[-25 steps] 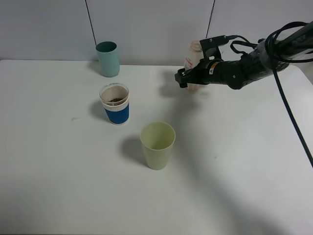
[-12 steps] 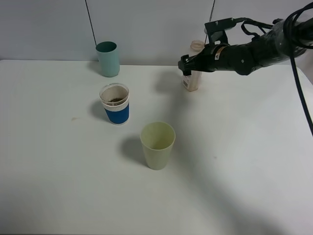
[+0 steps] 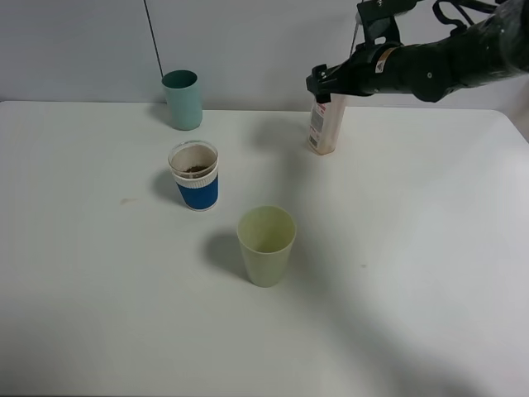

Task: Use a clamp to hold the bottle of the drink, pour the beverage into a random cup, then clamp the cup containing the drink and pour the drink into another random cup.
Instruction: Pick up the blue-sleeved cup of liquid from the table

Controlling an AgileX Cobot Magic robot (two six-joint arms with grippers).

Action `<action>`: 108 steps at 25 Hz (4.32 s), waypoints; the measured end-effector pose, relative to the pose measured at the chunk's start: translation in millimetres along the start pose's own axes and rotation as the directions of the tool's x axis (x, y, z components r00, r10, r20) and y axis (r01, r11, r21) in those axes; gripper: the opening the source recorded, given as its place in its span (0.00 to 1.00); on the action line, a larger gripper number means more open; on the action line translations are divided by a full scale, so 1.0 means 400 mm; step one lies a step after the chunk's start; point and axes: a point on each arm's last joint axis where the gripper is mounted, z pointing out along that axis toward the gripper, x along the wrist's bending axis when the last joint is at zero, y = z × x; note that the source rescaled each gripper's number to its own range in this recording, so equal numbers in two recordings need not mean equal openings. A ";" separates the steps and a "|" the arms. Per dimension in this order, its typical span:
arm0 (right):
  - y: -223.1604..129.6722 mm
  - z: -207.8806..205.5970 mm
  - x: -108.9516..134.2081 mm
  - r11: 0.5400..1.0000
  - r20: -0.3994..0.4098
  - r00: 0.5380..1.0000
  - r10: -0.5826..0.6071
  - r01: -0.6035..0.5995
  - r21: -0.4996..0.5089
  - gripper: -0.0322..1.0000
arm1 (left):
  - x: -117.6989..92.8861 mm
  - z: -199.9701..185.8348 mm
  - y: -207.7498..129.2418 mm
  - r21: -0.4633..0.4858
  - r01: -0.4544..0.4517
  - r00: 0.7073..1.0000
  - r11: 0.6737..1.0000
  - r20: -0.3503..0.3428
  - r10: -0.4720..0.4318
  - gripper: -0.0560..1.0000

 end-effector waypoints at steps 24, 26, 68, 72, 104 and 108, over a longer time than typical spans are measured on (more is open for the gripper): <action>0.235 -0.362 -0.044 0.998 0.118 0.991 -0.070 0.069 0.012 1.00 | 0.000 0.000 0.000 0.000 0.000 1.000 1.000 0.000 0.000 0.99; 0.260 -0.406 -0.047 0.993 0.137 0.984 -0.112 0.117 -0.028 1.00 | 0.000 0.000 0.000 0.000 0.000 1.000 1.000 0.000 0.000 0.99; 0.165 -1.126 -0.040 0.999 0.317 0.948 -0.018 0.005 0.043 1.00 | 0.000 0.000 0.000 0.000 0.000 1.000 1.000 0.000 0.000 0.99; 0.081 -1.199 -0.022 0.998 0.315 0.948 0.041 -0.053 0.031 1.00 | 0.000 0.000 0.000 0.000 0.000 1.000 1.000 0.000 0.000 0.99; -0.279 -1.075 0.074 0.977 0.115 0.971 0.208 -0.212 0.021 1.00 | 0.000 0.000 0.000 0.000 0.000 1.000 1.000 0.000 0.000 0.99; -0.277 -1.072 0.074 0.980 0.114 0.974 0.197 -0.199 0.009 1.00 | 0.000 0.000 0.000 0.000 0.000 1.000 1.000 0.000 0.000 0.99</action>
